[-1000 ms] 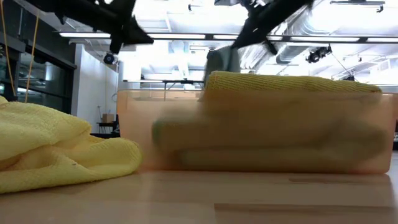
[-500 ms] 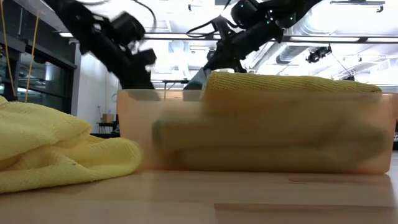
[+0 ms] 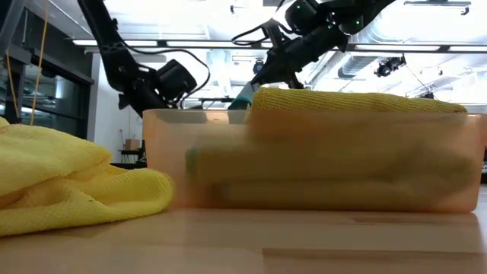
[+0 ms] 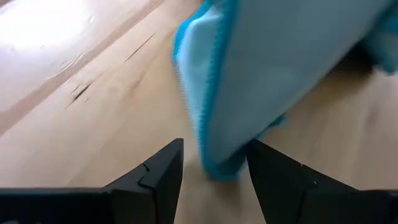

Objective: Fold microfiber towels
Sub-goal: Fold the blue microfiber towel

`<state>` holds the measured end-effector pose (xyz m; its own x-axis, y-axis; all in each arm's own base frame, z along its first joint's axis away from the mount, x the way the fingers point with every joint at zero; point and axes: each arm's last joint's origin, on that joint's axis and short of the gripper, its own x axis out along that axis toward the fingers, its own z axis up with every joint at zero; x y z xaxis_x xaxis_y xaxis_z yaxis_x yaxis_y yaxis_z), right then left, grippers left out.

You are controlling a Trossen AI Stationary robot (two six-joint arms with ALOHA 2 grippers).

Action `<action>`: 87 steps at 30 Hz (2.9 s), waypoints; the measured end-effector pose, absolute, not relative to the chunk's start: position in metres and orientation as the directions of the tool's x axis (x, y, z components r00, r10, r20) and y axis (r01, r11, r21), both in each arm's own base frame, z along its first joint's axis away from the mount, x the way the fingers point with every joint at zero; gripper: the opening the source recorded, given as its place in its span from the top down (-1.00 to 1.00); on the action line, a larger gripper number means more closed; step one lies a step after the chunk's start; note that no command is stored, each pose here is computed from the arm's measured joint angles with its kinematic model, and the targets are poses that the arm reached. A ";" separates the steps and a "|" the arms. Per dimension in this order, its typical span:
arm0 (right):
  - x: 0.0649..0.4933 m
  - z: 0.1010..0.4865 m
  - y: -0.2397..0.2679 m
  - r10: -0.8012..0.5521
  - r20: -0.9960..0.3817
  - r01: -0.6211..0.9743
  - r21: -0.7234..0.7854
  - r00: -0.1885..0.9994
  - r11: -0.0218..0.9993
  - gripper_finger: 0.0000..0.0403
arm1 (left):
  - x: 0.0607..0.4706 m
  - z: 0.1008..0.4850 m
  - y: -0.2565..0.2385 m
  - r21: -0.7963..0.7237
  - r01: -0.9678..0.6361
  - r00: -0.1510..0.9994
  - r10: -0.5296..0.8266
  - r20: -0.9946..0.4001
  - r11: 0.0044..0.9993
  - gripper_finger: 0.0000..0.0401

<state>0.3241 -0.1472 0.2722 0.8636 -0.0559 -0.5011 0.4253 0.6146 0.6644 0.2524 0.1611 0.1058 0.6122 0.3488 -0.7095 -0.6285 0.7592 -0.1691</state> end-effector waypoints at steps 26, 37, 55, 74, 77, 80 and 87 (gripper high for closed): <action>0.299 0.247 -0.139 0.170 -0.725 0.493 0.601 0.668 0.629 0.98 | 0.239 0.150 0.153 -0.365 -0.482 0.731 0.136 -0.669 0.797 0.99; 0.261 0.245 -0.191 -0.003 -0.810 0.637 0.459 0.586 0.619 0.34 | 0.261 0.188 0.144 -0.499 -0.372 0.787 -0.019 -0.617 0.782 1.00; 0.292 0.247 -0.142 0.204 -0.752 0.348 0.505 0.627 0.790 -0.16 | 0.244 0.207 0.215 -0.581 -0.668 0.744 0.404 -0.532 0.465 1.00; 0.403 0.159 -0.056 -0.264 -0.680 0.047 -0.320 0.684 0.946 0.09 | 0.244 0.201 0.208 -0.578 -0.662 0.743 0.315 -0.591 0.477 1.00; 0.406 0.141 -0.057 -0.317 -0.697 0.053 -0.372 0.643 0.927 0.12 | 0.244 0.201 0.208 -0.580 -0.660 0.744 0.309 -0.592 0.478 1.00; 0.410 0.133 -0.059 -0.368 -0.680 0.078 -0.417 0.634 0.906 0.12 | 0.244 0.201 0.208 -0.580 -0.660 0.744 0.309 -0.592 0.477 1.00; 0.433 0.125 -0.063 -0.392 -0.678 0.013 -0.492 0.622 0.871 0.12 | 0.244 0.200 0.208 -0.580 -0.661 0.743 0.307 -0.595 0.476 1.00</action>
